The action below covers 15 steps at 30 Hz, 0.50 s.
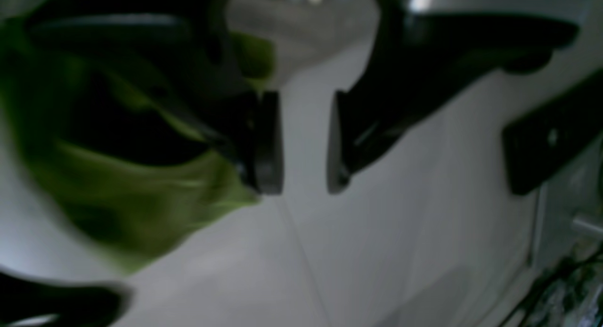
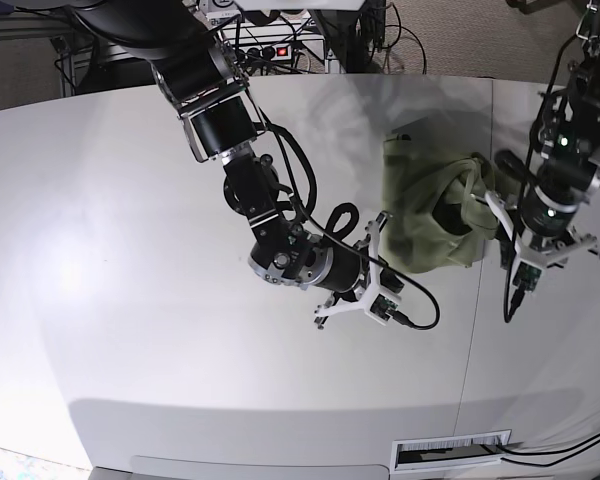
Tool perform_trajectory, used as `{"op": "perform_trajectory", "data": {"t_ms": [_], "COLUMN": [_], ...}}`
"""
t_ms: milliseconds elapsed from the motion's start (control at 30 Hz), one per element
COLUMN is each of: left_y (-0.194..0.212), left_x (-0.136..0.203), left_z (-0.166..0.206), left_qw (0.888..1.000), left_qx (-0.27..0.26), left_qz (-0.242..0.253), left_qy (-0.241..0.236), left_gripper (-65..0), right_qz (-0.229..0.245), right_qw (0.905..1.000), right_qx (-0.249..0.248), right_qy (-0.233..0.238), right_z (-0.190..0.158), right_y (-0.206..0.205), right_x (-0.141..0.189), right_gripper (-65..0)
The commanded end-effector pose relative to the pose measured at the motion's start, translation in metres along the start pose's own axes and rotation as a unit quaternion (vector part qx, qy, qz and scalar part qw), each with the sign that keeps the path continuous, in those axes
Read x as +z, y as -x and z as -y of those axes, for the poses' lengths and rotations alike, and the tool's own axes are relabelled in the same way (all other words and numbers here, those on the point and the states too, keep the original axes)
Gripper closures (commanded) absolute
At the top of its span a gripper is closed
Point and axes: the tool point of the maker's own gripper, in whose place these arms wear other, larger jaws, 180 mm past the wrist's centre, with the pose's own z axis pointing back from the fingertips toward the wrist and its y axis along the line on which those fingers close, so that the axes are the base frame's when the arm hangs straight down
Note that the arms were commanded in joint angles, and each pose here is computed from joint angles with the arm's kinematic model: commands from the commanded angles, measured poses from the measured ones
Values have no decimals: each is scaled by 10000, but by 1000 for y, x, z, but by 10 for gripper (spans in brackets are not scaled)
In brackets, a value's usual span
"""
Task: Fold the T-shirt properly
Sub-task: 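Release the shirt and lift both grippers away from the bundle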
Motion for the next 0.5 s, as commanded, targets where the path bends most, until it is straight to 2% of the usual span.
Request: {"op": "perform_trajectory", "data": {"t_ms": [0, 100, 233, 367, 467], "left_y": [-14, -15, 16, 22, 18], "left_x": [10, 32, 37, 40, 39], "left_z": [-3, 25, 46, 61, 64], "left_qw": [9995, 9986, 9982, 9964, 9958], "left_qx": [-98, -124, -15, 254, 334], "left_qz": [287, 418, 66, 72, 191], "left_qy": [-77, 306, 597, 806, 828], "left_gripper": [-180, -180, -181, -181, -180], "right_qz": [408, 491, 664, 839, 856], "right_qw": [9990, 9985, 9973, 9960, 9962], "right_qx": [116, 95, -129, -269, -132], "right_qy": [110, 223, 284, 169, 63], "right_z": [12, 24, 33, 29, 21], "right_y": [-33, -39, -44, -51, -56], "right_x": [3, 5, 10, 10, 7], "right_gripper": [0, 0, 0, 0, 0]}}
